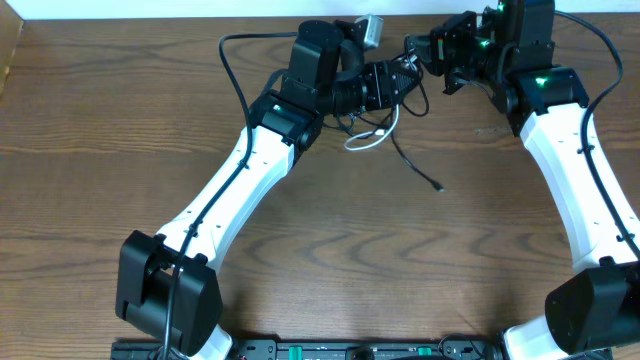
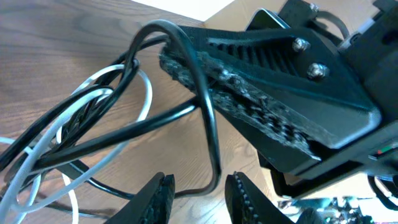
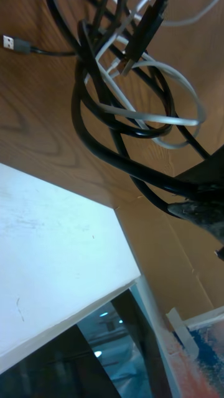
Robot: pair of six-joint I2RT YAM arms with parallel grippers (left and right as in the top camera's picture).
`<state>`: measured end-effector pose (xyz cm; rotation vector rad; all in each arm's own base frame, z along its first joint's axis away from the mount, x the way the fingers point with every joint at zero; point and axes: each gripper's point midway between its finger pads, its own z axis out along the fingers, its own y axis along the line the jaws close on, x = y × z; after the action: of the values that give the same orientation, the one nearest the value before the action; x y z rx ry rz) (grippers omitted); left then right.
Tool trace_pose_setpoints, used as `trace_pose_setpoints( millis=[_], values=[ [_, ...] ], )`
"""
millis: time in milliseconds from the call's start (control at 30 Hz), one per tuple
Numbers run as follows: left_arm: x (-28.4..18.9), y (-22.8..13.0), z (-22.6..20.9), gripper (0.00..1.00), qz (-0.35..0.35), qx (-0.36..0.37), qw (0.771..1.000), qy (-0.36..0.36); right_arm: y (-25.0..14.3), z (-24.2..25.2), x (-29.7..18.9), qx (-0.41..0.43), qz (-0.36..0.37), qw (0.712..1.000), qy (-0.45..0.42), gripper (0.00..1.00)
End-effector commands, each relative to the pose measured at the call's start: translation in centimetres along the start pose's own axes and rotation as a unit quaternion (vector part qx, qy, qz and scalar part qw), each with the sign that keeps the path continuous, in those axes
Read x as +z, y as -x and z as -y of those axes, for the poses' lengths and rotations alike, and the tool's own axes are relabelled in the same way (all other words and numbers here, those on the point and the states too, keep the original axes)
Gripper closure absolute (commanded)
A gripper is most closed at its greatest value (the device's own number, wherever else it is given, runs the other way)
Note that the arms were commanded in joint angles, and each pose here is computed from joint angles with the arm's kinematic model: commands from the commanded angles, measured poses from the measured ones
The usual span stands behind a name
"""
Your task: Untangle cables
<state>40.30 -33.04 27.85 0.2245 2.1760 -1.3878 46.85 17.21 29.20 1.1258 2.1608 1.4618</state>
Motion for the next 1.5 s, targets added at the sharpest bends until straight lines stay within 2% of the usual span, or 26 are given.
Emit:
trace_pose_setpoints(
  millis=[0,167,567,733,867,900,1000,1033,1133,1267,1467],
  values=[
    [0.0,-0.1,0.7,0.65,-0.005,0.036,0.999,-0.013,-0.4,-1.0,-0.4,-0.007,-0.012,1.0,0.012,0.99],
    [0.8,-0.2,-0.3,0.64,-0.009,0.034,0.999,-0.01,-0.5,-1.0,-0.4,-0.011,-0.014,1.0,0.012,0.99],
    [1.4,1.5,-0.5,0.64,0.035,0.032,0.999,-0.001,-1.0,-0.6,-0.4,-0.019,-0.026,0.999,0.006,0.98],
    [2.8,0.7,-0.6,0.64,0.034,0.033,0.999,0.005,-1.0,-0.6,-0.4,-0.019,-0.027,0.999,0.006,0.99],
    [3.6,0.2,-1.5,0.64,0.025,0.008,1.0,0.009,-1.0,-0.5,-0.4,-0.023,-0.027,0.999,0.005,0.99],
    [3.8,0.2,-1.7,0.67,0.026,0.005,1.0,0.009,-1.0,-0.4,-0.4,-0.022,-0.027,0.999,0.003,0.98],
    [4.0,0.2,-2.1,0.91,0.027,0.005,1.0,0.012,-1.0,-0.4,-0.4,-0.033,-0.026,0.999,0.002,0.99],
    [4.0,0.1,-2.2,0.93,0.026,0.004,1.0,0.013,-0.9,-0.3,-0.4,-0.039,-0.026,0.999,0.001,0.98],
    [3.7,-0.1,-1.7,0.93,0.014,0.004,1.0,-0.001,-0.6,0.5,-0.5,-0.073,-0.02,0.997,-0.014,0.99],
    [1.9,-1.4,-0.2,0.92,-0.05,-0.005,0.997,-0.063,0.5,2.5,-0.8,-0.178,-0.003,0.983,-0.055,0.99],
    [-2.5,-2.1,-3.1,0.92,-0.097,-0.048,0.993,-0.043,1.1,6.6,-1.9,-0.344,-0.029,0.929,-0.134,0.99]
  ],
)
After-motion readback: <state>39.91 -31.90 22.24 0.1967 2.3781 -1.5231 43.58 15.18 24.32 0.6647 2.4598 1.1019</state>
